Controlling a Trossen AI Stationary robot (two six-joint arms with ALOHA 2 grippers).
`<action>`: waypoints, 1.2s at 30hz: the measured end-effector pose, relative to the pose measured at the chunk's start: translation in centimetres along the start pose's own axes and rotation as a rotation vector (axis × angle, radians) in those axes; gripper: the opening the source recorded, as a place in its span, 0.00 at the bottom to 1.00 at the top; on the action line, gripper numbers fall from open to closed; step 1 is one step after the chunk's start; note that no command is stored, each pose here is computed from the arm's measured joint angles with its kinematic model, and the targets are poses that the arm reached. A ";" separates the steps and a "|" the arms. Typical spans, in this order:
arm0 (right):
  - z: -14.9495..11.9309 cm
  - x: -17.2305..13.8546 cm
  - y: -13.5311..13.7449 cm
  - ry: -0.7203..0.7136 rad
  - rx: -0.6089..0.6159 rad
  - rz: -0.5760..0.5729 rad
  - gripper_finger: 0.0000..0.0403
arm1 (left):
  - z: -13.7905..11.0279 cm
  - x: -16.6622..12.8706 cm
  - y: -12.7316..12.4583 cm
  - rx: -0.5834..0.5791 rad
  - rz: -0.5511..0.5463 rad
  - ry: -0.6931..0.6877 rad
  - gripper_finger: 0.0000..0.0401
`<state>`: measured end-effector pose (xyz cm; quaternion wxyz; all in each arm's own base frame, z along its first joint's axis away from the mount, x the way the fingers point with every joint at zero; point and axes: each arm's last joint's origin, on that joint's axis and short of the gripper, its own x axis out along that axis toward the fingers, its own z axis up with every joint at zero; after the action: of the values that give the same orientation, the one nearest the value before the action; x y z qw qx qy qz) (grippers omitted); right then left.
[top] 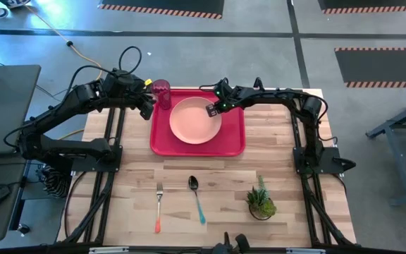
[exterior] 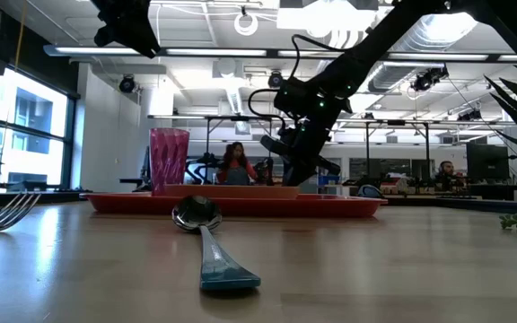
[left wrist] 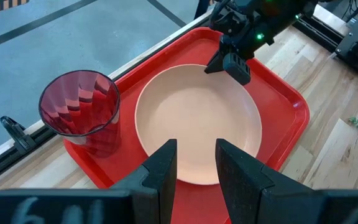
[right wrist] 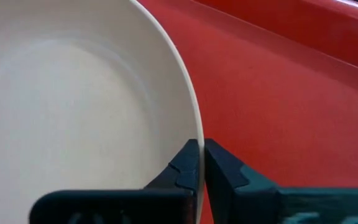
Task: Pick and place plate/cup/fork/spoon on tray
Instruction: Adjust the pink plate on the red tray, then put the blue spoon on the red tray to the right of the pink plate
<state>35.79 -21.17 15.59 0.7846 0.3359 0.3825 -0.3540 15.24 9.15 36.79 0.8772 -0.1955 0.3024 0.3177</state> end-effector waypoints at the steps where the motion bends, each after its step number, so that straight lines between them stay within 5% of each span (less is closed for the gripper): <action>1: 0.0 0.0 0.0 -0.001 0.000 0.000 0.04 | 0.0 0.0 0.0 0.000 0.000 0.001 0.25; 11: 0.1 0.0 0.0 -0.002 0.000 0.002 0.17 | 0.0 0.0 0.0 0.000 0.000 0.000 0.25; 23: 2.1 -3.0 -1.2 -0.061 0.029 0.034 0.19 | 0.0 0.0 0.0 -0.001 0.000 0.001 0.25; 36: 1.9 -9.5 2.0 0.033 0.026 0.428 0.19 | 0.0 0.0 0.0 0.001 -0.001 0.001 0.25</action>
<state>33.76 -18.79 24.99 0.8311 0.4252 0.3107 -0.1787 15.25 9.15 36.78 0.8772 -0.1954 0.3029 0.3172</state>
